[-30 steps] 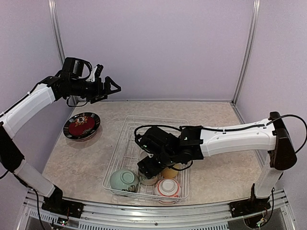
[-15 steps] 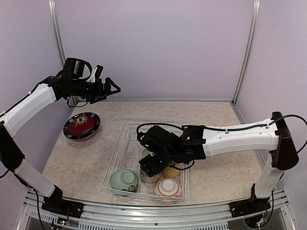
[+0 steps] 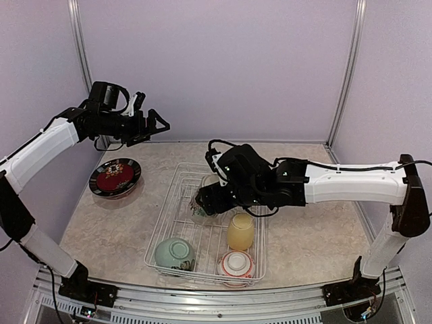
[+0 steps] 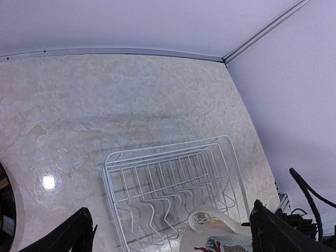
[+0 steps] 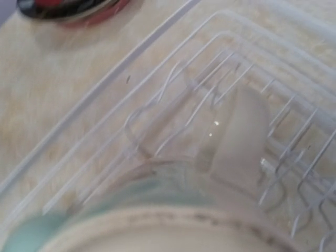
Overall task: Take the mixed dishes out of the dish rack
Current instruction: Grab the cup from the dish rack, then pass from the right arm to the left
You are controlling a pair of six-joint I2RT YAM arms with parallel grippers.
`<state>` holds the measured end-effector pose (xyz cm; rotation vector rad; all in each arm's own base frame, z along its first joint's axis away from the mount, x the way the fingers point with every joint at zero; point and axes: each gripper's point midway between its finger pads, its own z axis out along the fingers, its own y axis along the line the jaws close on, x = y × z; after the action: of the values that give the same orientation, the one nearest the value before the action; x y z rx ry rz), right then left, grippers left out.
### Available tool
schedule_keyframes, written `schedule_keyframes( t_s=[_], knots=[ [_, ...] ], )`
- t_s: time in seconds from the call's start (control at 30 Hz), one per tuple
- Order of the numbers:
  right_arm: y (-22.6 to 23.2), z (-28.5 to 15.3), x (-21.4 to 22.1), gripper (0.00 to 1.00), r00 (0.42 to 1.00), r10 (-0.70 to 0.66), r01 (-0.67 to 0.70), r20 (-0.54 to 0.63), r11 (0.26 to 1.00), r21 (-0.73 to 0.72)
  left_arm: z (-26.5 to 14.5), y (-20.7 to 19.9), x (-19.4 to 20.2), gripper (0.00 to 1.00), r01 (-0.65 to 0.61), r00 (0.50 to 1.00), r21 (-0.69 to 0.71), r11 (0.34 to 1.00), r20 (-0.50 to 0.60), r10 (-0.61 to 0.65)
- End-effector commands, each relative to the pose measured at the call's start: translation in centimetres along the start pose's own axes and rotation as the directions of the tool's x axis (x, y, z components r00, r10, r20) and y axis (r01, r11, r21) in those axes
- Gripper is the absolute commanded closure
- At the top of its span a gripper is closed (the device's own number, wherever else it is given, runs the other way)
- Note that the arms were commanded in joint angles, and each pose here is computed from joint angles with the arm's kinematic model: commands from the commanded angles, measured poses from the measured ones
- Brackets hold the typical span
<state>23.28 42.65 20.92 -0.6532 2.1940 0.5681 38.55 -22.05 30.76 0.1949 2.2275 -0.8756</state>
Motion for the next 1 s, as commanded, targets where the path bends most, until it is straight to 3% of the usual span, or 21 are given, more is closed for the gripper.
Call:
schedule_keyframes(
  t_s=[0.0, 0.2, 0.33, 0.57, 0.73, 0.97],
  knots=[
    [-1.0, -2.4, -6.8, 1.00, 0.950, 0.194, -0.173, 0.246, 0.980, -0.101, 0.4, -0.1, 0.4, 0.01, 0.013, 1.000, 0.007, 1.000, -0.024, -0.013],
    [-2.2, -5.2, -9.4, 1.00, 0.850, 0.353, -0.233, 0.392, 0.918, -0.320, 0.3, -2.0, 0.7, 0.01, 0.042, 0.998, 0.121, 0.992, -0.051, -0.036],
    [-3.2, -7.3, -10.8, 1.00, 0.800, 0.380, -0.226, 0.465, 0.908, -0.353, 0.5, -4.0, 1.4, 0.04, 0.071, 0.995, 0.243, 0.967, -0.089, -0.051],
    [-3.9, -10.6, -12.3, 1.00, 0.699, 0.445, -0.207, 0.559, 0.875, -0.437, 0.1, -8.2, 2.4, 0.12, 0.192, 0.974, 0.516, 0.835, -0.203, -0.098],
    [-4.7, -12.9, -13.3, 1.00, 0.637, 0.465, -0.193, 0.615, 0.869, -0.456, 0.0, -9.5, 3.2, 0.19, 0.246, 0.960, 0.614, 0.750, -0.263, -0.099],
    [-5.1, -14.6, -14.6, 1.00, 0.575, 0.478, -0.155, 0.664, 0.861, -0.485, 0.2, -13.2, 5.9, 0.19, 0.261, 0.941, 0.734, 0.627, -0.338, 0.005]
  ],
)
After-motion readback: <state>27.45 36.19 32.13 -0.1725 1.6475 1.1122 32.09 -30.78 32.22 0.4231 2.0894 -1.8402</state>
